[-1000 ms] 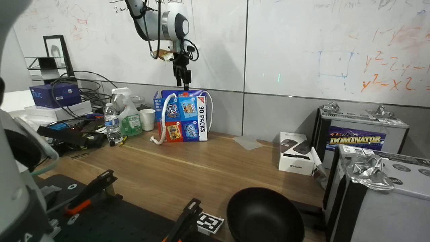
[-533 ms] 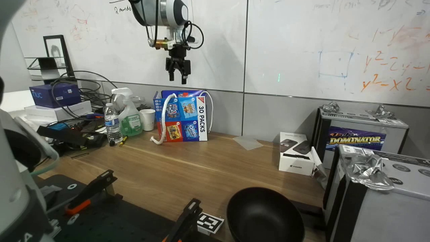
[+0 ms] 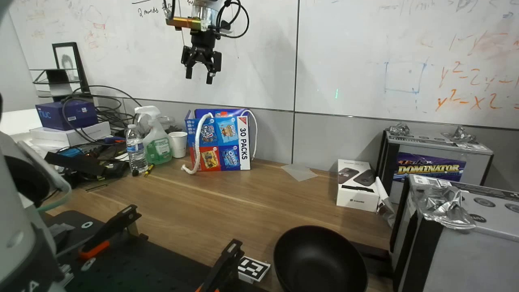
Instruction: Put the strings in the blue box
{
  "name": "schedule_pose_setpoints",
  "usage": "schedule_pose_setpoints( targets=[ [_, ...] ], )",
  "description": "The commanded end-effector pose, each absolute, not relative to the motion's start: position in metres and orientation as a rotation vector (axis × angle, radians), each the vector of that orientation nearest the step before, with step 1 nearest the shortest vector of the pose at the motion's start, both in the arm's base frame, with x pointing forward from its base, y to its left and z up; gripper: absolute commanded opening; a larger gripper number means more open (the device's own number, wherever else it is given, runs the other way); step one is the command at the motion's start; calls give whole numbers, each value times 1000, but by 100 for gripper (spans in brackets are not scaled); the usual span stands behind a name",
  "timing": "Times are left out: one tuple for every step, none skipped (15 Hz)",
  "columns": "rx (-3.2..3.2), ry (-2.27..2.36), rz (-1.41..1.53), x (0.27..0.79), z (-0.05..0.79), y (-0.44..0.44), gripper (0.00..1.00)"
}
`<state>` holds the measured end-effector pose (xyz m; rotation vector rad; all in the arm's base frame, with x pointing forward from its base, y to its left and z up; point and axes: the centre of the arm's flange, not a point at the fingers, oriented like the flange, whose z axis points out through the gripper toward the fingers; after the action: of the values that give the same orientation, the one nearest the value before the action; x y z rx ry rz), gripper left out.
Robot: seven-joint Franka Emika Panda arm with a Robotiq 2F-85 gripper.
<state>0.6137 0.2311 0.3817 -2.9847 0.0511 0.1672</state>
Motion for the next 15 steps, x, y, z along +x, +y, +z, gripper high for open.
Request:
schedule_pose_setpoints(
  targets=[
    [-3002, -84, 81, 545, 370, 212, 100],
    [-3001, -110, 56, 534, 362, 209, 100],
    [-3001, -145, 36, 523, 353, 209, 100],
    [-3004, -181, 4, 512, 341, 210, 100],
    [-3002, -207, -31, 503, 329, 212, 100],
    [-2995, -215, -57, 495, 318, 214, 100],
    [-2982, -221, -70, 487, 301, 217, 100],
    [-2980, -234, -98, 478, 288, 219, 100],
    [-2968, -242, -133, 476, 272, 221, 100],
    [-2949, -249, -138, 471, 255, 224, 100],
    [-2937, -261, -166, 467, 242, 227, 100],
    [-2924, -256, -203, 467, 233, 227, 100],
    [-2899, -249, -244, 466, 228, 228, 100],
    [-2886, -259, -287, 464, 220, 230, 100],
    [-2874, -265, -337, 466, 219, 232, 100]
  ],
)
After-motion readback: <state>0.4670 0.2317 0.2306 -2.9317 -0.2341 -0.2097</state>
